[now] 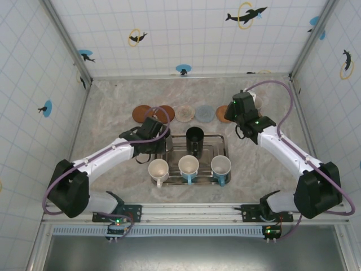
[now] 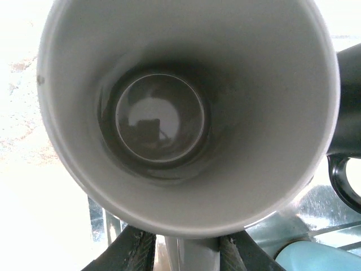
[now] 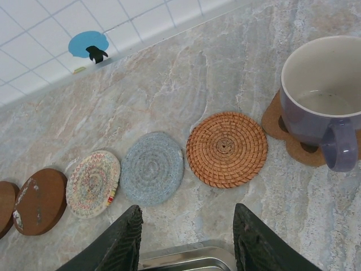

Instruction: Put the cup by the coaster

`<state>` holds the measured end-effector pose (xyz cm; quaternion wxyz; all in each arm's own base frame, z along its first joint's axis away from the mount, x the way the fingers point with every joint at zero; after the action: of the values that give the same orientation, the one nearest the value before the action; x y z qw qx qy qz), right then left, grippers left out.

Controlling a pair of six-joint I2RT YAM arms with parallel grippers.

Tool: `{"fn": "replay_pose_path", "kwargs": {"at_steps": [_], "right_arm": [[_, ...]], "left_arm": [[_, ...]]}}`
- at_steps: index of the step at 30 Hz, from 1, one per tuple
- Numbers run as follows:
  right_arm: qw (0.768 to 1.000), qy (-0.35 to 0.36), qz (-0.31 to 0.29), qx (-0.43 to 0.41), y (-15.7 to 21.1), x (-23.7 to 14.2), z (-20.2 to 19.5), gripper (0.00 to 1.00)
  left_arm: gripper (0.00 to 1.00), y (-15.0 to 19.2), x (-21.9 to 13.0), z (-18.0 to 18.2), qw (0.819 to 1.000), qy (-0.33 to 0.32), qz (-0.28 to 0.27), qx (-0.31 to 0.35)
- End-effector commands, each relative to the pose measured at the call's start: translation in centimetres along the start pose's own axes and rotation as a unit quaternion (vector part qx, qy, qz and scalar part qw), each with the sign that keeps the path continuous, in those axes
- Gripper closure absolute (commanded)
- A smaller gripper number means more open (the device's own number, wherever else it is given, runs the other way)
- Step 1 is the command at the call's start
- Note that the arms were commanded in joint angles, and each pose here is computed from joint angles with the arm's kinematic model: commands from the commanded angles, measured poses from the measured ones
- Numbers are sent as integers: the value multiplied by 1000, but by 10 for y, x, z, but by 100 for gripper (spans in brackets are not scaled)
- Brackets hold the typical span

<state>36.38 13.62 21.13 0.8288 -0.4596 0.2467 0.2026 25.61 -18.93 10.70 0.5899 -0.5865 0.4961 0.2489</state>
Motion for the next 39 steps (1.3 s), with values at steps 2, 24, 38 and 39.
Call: {"fn": "replay_pose_path", "kwargs": {"at_steps": [2,24,38,39], "right_arm": [[1000,-4,-8,8,0,3,-3,54],[1000,1,-2,12,2,7,-9,54],[1000,-3,1,13,3,9,-9,55],[1000,-4,0,14,2,9,-9,55]], "left_arm": [[74,-12,0,-2,1000,-10,-11,8],[100,-16,-2,3,998,-55,0,15],[100,-28,-17,-5,998,-40,-35,15],[100,-30,-18,-6,998,-39,-39,15]]}}
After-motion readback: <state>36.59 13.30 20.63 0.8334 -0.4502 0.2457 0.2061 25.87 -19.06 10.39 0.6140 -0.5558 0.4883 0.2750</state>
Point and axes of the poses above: each hand's point on the last joint's axis, 136 mm out from that joint toward the fingers, its own x axis out along the fingers, its own z axis along the line the jaws close on, y = z × x, the point moved 2 cm from there along -x, back along the fingers, and after that the axes turned 10 degrees about x, right-handed, at the moved point
